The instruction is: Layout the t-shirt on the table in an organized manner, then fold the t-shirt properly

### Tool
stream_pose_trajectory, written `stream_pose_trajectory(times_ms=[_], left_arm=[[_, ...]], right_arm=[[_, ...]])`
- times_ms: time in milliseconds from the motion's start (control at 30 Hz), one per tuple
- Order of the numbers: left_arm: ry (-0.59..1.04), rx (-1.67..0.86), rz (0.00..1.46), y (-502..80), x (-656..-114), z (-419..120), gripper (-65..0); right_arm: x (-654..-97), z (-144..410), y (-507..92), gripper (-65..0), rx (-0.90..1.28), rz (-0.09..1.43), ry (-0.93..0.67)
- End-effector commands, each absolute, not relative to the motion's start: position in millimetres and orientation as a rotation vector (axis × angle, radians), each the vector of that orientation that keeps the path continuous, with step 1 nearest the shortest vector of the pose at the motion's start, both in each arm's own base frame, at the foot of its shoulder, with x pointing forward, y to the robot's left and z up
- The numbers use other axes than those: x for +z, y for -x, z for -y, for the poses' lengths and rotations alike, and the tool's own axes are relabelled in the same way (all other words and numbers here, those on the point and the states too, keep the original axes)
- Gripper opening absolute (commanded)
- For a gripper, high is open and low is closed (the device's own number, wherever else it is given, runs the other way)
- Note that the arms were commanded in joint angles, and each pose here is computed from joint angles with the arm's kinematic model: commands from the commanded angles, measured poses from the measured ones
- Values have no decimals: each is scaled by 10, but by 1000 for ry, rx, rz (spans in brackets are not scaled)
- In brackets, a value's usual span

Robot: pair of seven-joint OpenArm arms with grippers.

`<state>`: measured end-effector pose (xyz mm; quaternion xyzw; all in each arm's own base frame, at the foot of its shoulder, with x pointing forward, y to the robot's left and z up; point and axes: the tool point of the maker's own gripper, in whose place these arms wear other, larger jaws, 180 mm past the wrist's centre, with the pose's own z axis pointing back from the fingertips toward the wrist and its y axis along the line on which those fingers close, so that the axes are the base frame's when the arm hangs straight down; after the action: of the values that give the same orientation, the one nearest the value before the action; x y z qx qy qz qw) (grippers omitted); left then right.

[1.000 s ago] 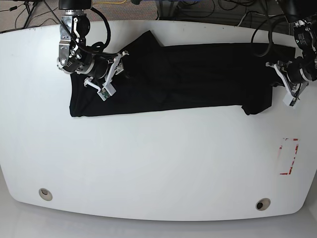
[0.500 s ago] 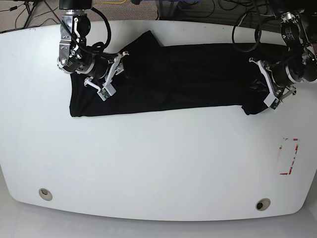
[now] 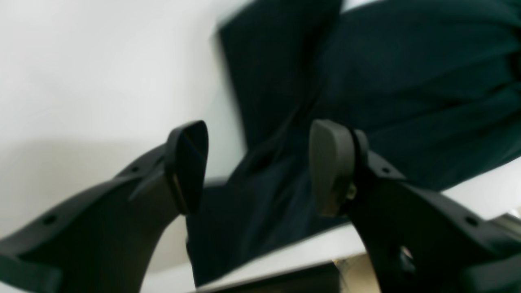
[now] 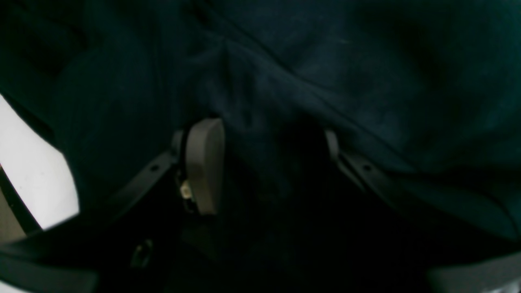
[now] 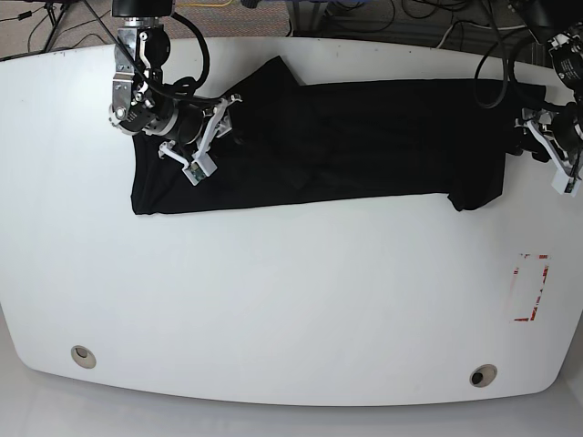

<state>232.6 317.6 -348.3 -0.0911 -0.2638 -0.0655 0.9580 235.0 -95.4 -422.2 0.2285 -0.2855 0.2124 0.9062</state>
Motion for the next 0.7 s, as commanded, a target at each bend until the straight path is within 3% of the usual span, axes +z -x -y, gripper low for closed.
stream_pose_trajectory(times_ms=[0, 267, 467, 667], left_arm=[[205, -117, 575, -2433, -3414, -3277, -274], [266, -23, 493, -2284, -3718, -3406, -269], [293, 15, 458, -2198, -3845, -3420, -194], [312, 42, 413, -2068, -3974, -3418, -197]], right_arm=[[-4298, 1027, -2270, -352, 455, 537, -437], [-4297, 1026, -2262, -352, 455, 536, -437], [-4297, 1026, -2262, -352, 455, 536, -437], [-4297, 1026, -2262, -352, 455, 536, -437]])
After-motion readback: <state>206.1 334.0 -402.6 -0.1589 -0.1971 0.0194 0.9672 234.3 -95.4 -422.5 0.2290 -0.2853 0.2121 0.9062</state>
